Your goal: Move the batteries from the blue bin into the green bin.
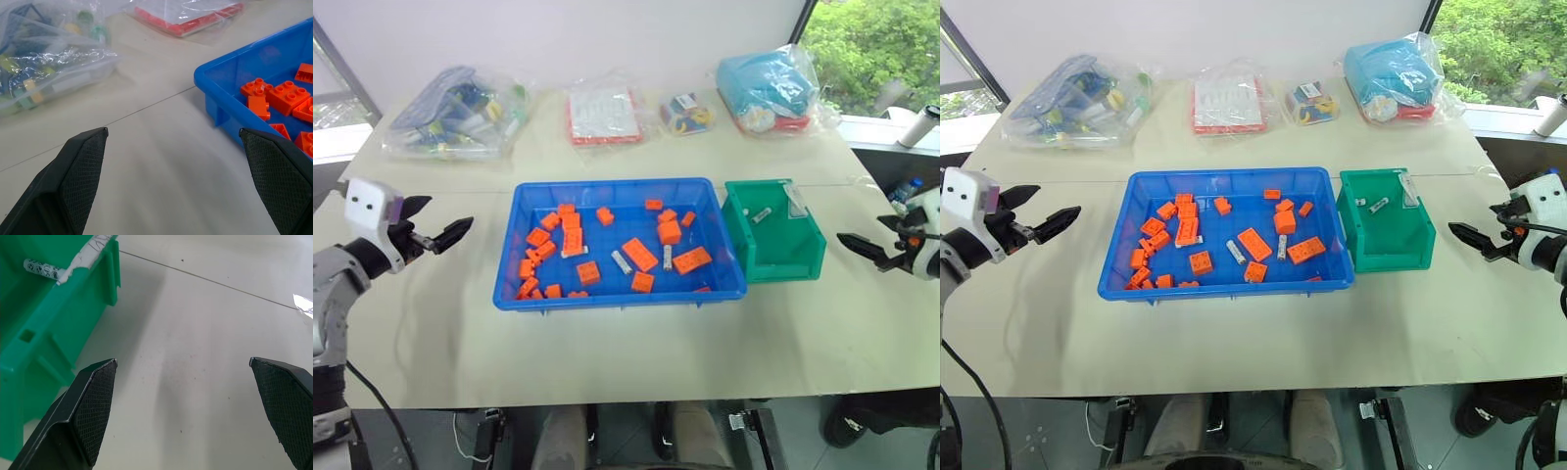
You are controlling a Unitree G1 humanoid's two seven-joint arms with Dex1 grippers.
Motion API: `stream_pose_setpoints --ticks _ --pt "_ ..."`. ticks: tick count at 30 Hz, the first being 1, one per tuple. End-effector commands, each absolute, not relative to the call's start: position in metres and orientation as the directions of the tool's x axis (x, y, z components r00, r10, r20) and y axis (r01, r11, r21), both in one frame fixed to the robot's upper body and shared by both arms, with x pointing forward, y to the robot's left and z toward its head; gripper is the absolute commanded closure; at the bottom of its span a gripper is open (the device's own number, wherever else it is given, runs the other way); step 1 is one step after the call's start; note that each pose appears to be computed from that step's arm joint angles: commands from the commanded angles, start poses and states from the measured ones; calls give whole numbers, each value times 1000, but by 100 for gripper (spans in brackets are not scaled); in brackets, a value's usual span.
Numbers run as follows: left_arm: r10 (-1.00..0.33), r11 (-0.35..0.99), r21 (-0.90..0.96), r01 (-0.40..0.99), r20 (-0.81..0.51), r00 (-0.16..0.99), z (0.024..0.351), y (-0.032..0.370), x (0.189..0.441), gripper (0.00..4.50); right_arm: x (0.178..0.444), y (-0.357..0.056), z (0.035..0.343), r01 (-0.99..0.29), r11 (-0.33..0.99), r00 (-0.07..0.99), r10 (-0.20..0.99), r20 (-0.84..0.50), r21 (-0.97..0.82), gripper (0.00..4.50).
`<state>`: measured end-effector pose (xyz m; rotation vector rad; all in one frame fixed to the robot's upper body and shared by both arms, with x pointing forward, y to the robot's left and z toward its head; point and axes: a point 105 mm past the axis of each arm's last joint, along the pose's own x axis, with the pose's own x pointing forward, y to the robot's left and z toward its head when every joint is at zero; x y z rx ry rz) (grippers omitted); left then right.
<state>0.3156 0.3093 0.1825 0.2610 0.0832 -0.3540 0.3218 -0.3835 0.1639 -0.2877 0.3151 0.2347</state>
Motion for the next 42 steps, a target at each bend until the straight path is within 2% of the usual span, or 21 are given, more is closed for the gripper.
stream_pose_setpoints --ticks 1,14,21,27,31,33,36,39,42 --pt "-318 894 304 330 -92 944 198 311 314 0 322 -388 182 -252 926 940 165 -300 -283 4" --pt "-307 908 275 317 -82 948 196 312 317 0 320 -388 178 -258 919 934 159 -320 -297 4" --pt "-373 885 276 376 -65 926 202 294 318 0 326 -380 189 -298 899 929 196 -315 -320 4" --pt "-584 764 272 585 -94 806 217 254 298 0 341 -301 240 -510 734 860 442 -255 -448 4" --pt "-652 703 269 659 -129 748 220 239 288 0 345 -256 258 -581 629 803 549 -235 -517 4" --pt "-681 674 260 692 -144 718 222 233 284 0 347 -216 267 -633 553 739 640 -210 -542 4" --pt "-720 634 242 734 -162 675 221 226 279 0 348 -135 265 -677 370 605 771 -196 -636 4" --pt "-743 608 228 760 -172 646 219 222 276 0 347 -88 253 -654 221 519 827 -217 -723 4" --pt "-772 564 205 800 -212 599 209 218 270 0 353 -49 237 -614 132 473 851 -229 -778 4"
